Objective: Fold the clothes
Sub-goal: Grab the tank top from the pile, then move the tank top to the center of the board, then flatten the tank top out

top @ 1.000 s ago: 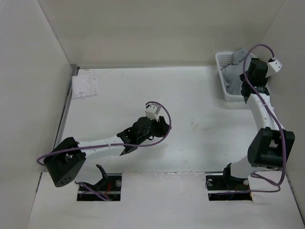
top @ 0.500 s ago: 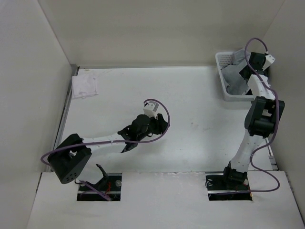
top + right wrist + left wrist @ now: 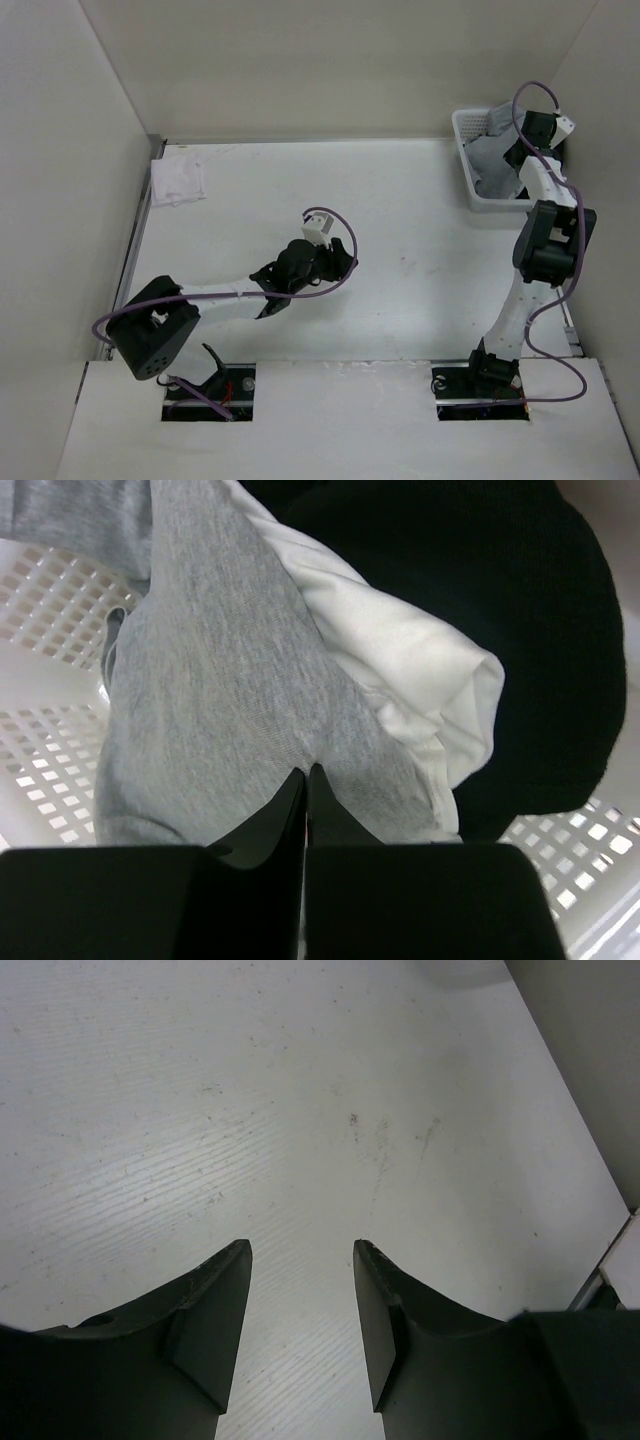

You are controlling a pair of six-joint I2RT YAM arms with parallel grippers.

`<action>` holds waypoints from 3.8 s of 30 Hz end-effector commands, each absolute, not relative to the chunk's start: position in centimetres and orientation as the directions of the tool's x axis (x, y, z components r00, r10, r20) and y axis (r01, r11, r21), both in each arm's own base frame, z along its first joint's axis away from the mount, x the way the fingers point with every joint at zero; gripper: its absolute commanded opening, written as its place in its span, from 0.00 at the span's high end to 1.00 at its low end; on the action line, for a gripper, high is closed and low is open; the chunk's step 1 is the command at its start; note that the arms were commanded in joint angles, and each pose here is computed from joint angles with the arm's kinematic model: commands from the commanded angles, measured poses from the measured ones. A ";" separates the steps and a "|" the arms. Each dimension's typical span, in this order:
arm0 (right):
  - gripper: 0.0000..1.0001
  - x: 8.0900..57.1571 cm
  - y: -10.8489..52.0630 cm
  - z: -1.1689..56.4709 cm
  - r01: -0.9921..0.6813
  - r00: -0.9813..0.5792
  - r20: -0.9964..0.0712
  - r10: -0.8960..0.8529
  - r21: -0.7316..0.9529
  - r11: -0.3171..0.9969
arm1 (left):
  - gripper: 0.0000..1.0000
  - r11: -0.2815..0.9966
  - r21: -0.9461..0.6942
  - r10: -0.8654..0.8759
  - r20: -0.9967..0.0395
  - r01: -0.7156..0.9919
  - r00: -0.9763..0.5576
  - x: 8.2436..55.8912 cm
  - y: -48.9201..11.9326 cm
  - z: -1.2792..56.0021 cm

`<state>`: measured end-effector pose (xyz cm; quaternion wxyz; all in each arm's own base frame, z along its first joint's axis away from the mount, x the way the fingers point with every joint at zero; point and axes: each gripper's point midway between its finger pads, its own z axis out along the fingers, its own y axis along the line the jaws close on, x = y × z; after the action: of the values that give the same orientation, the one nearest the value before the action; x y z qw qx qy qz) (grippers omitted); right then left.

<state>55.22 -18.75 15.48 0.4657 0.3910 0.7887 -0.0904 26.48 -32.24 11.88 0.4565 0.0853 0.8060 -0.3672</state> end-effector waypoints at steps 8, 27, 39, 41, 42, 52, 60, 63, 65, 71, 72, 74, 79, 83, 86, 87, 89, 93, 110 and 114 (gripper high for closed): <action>1.00 46.9 -8.9 44.8 0.332 0.238 -0.862 0.448 0.505 0.797 | 0.56 0.673 -0.551 -0.264 -0.802 0.493 -0.536 27.0 -32.4 14.4; 0.77 33.0 19.9 30.0 -0.271 -0.314 -0.716 0.624 0.697 0.664 | 0.53 0.742 -0.661 -0.585 -0.720 0.111 -0.373 31.2 -16.3 17.8; 0.92 28.8 17.9 10.8 0.090 -0.564 -0.663 0.492 0.542 0.835 | 0.57 0.856 -0.512 -0.405 -0.751 0.072 -0.521 28.3 -17.7 10.7; 0.88 27.4 17.1 9.3 0.144 -0.571 -0.660 0.488 0.505 0.851 | 0.57 0.872 -0.482 -0.364 -0.747 0.078 -0.556 27.9 -18.9 9.2; 0.79 26.7 16.7 8.5 0.166 -0.575 -0.659 0.485 0.486 0.858 | 0.57 0.876 -0.476 -0.354 -0.745 0.079 -0.566 27.8 -19.4 8.7; 0.55 17.8 20.6 5.8 -0.010 -0.791 -0.578 0.202 0.342 0.940 | 0.58 0.862 -0.504 -0.411 -0.754 0.051 -0.512 31.4 -20.8 9.5; 0.47 13.1 22.8 5.3 -0.161 -0.847 -0.531 0.004 0.263 0.951 | 0.59 0.875 -0.473 -0.456 -0.736 -0.101 -0.501 35.3 -18.3 7.1; 0.50 12.6 24.3 5.0 -0.223 -0.843 -0.532 -0.078 0.213 0.951 | 0.59 0.874 -0.467 -0.466 -0.725 -0.135 -0.507 36.2 -18.0 6.2; 0.48 12.4 24.9 4.2 -0.263 -0.837 -0.527 -0.144 0.157 0.952 | 0.59 0.874 -0.461 -0.470 -0.722 -0.153 -0.508 37.0 -17.9 5.7; 0.62 13.4 25.7 2.1 -0.297 -0.815 -0.526 -0.243 0.020 0.955 | 0.58 0.866 -0.474 -0.486 -0.721 -0.159 -0.495 39.1 -18.5 5.7; 0.71 14.0 25.6 2.3 -0.284 -0.799 -0.552 -0.237 0.000 0.959 | 0.59 0.863 -0.479 -0.491 -0.725 -0.159 -0.483 39.6 -18.5 5.9; 0.86 14.7 25.5 2.7 -0.267 -0.785 -0.578 -0.223 -0.009 0.964 | 0.70 0.859 -0.491 -0.498 -0.729 -0.149 -0.469 40.3 -18.7 6.2; 0.99 16.9 25.9 8.1 -0.237 -0.693 -0.712 -0.112 0.078 0.968 | 0.97 0.831 -0.543 -0.538 -0.731 -0.120 -0.419 40.7 -18.7 9.0; 1.00 17.6 25.3 18.1 -0.289 -0.563 -0.823 0.075 0.281 0.915 | 0.99 0.786 -0.618 -0.591 -0.745 -0.012 -0.308 39.7 -18.8 17.2; 0.99 18.3 21.8 29.4 -0.369 -0.404 -0.863 0.303 0.457 0.810 | 0.99 0.743 -0.662 -0.635 -0.743 0.095 -0.210 37.9 -18.2 26.2; 0.99 18.3 21.2 31.3 -0.383 -0.378 -0.863 0.335 0.475 0.792 | 0.99 0.738 -0.666 -0.640 -0.742 0.110 -0.198 37.6 -18.0 27.4; 0.99 17.4 19.7 37.9 -0.467 -0.295 -0.856 0.426 0.518 0.717 | 0.99 0.713 -0.682 -0.665 -0.731 0.159 -0.151 36.1 -17.1 31.6; 0.98 15.8 18.8 43.2 -0.555 -0.239 -0.846 0.476 0.522 0.648 | 0.99 0.696 -0.689 -0.686 -0.721 0.200 -0.097 34.3 -15.7 35.6; 0.98 12.6 21.3 42.5 -0.643 -0.328 -0.844 0.424 0.529 0.555 | 0.99 0.649 -0.681 -0.717 -0.697 0.340 -0.028 28.3 -14.3 42.4; 0.98 11.2 21.5 42.5 -0.652 -0.358 -0.834 0.419 0.544 0.527 | 0.99 0.660 -0.670 -0.718 -0.696 0.340 0.023 25.5 -12.2 44.0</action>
<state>11.67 22.29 40.39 0.5545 -0.1068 0.6859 0.4589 28.69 -14.87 38.23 0.6486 -0.1585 0.6452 -0.3713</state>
